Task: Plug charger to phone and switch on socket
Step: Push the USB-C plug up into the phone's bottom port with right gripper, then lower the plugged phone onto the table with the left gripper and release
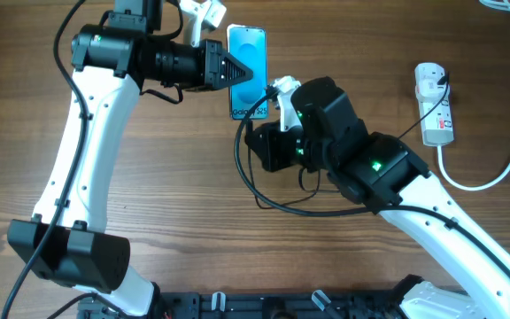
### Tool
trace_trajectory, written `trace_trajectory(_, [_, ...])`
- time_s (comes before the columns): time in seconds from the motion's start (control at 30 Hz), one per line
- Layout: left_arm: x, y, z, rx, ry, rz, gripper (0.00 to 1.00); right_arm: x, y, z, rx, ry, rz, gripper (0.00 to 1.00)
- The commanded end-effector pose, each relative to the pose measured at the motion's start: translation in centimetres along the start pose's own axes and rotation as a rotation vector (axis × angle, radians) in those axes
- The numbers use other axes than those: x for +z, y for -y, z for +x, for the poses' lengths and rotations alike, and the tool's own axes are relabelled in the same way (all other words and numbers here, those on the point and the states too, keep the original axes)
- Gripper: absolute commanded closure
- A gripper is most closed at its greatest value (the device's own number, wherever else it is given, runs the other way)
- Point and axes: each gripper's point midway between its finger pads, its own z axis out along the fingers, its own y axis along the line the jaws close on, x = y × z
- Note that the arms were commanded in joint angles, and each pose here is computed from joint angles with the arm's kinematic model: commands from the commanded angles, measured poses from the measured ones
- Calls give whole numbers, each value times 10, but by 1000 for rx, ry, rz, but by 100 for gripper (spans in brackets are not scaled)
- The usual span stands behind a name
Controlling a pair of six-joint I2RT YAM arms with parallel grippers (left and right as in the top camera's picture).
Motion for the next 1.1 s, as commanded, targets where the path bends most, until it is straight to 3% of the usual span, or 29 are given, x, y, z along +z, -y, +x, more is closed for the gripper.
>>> trace_trajectory(0.0, [4,9,5,14,-24,38,96,-5,10,-15,-2,50,51,80])
trace_trajectory(0.17, [4,-14,3,-38,-10,-89,96,-5,8,11,-23,-69,17,62])
trace_trajectory(0.2, [4,-28,4,-87,-10,-159,96,-6,11,16,-16,-90,29,53])
trace_trajectory(0.27, [7,-48,11,-136,-39,-236,96,-7,15,27,-27,-132,41,21])
trace_trajectory(0.37, [23,-83,23,-228,-124,-298,96,-10,4,45,-114,-218,-40,2])
trace_trajectory(0.57, [50,-121,35,-322,-217,-313,96,-18,29,49,-39,-258,17,0])
trace_trajectory(0.77, [66,-143,50,-364,-265,-323,96,-36,69,38,147,-249,55,0])
trace_trajectory(1.07, [106,-149,69,-360,-283,-310,96,-39,79,32,181,-228,77,0])
